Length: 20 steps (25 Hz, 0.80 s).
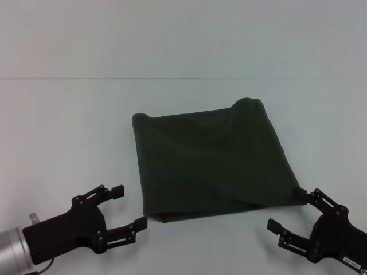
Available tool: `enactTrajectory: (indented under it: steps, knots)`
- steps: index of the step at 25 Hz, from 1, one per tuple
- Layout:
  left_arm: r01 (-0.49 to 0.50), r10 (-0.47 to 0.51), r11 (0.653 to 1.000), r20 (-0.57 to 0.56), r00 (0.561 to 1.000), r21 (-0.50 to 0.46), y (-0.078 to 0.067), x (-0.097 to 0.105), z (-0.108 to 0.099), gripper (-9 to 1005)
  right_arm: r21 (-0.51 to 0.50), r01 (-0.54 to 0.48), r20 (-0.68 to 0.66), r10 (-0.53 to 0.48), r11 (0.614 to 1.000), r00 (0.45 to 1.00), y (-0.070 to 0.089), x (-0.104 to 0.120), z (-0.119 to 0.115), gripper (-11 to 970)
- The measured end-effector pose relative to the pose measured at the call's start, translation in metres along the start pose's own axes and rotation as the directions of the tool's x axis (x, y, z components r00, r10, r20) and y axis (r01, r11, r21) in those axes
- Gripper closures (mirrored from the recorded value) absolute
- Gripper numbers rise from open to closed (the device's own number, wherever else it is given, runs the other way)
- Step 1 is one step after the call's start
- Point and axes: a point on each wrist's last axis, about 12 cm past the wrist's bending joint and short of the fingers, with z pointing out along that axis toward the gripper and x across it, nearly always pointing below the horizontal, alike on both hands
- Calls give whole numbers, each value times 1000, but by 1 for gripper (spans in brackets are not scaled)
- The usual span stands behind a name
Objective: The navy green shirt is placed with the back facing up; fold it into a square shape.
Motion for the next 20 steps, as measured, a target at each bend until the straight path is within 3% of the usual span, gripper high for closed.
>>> enactTrajectory:
  steps: [20]
  knots:
    - [-2, 2, 1000, 10, 1000, -4, 1, -2, 1, 87, -8, 9, 5, -9, 1000, 1000, -2, -3, 5, 18]
